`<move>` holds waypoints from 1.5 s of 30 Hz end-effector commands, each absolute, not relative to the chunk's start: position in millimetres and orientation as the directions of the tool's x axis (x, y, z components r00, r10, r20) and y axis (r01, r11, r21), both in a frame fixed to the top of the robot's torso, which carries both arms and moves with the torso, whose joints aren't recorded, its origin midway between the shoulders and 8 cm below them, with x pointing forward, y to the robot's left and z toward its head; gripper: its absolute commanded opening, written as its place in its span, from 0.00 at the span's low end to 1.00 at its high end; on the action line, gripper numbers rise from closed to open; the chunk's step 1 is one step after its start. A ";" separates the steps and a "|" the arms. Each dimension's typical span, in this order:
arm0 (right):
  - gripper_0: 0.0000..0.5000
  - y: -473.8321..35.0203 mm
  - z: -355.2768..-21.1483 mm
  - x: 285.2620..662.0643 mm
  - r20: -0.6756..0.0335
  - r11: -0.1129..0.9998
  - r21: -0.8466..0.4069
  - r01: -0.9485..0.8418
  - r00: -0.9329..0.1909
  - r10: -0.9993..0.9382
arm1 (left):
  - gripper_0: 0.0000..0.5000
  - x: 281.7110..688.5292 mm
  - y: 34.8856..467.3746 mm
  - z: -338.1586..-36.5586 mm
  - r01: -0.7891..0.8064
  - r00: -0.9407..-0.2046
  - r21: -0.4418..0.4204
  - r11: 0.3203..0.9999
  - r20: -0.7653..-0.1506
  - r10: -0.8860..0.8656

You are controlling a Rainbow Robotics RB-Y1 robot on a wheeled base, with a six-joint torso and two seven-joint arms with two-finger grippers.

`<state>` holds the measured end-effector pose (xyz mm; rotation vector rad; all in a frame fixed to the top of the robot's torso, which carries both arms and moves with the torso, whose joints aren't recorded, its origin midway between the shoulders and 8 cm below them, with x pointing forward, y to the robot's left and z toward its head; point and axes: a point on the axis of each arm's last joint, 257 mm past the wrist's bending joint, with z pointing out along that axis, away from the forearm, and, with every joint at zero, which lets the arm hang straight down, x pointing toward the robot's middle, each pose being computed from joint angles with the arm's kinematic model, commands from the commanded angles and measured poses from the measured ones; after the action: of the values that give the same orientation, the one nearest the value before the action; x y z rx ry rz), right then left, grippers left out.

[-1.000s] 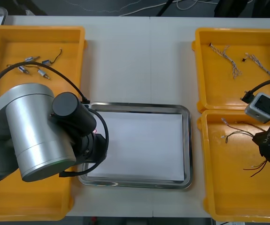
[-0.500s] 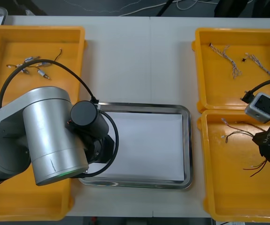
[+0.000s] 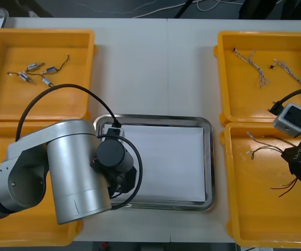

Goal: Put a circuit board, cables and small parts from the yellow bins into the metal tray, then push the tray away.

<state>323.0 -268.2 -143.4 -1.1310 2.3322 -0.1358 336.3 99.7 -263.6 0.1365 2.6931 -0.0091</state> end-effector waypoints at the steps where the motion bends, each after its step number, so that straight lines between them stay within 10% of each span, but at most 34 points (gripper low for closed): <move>1: 0.00 -273.8 -137.1 325.8 -0.396 0.614 -0.355 -0.705 -0.482 -0.782 | 0.00 336.8 71.5 -256.5 0.092 -0.883 -0.042 0.995 -0.465 0.062; 45: 0.00 -273.8 -137.1 325.8 -0.396 0.614 -0.355 -0.705 -0.482 -0.782 | 0.00 337.4 54.4 -304.3 0.121 -0.876 0.022 0.992 -0.467 0.118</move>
<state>323.1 -268.2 -143.3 -1.1310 2.3320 -0.1360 336.3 74.6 -313.9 0.2029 2.6796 0.0457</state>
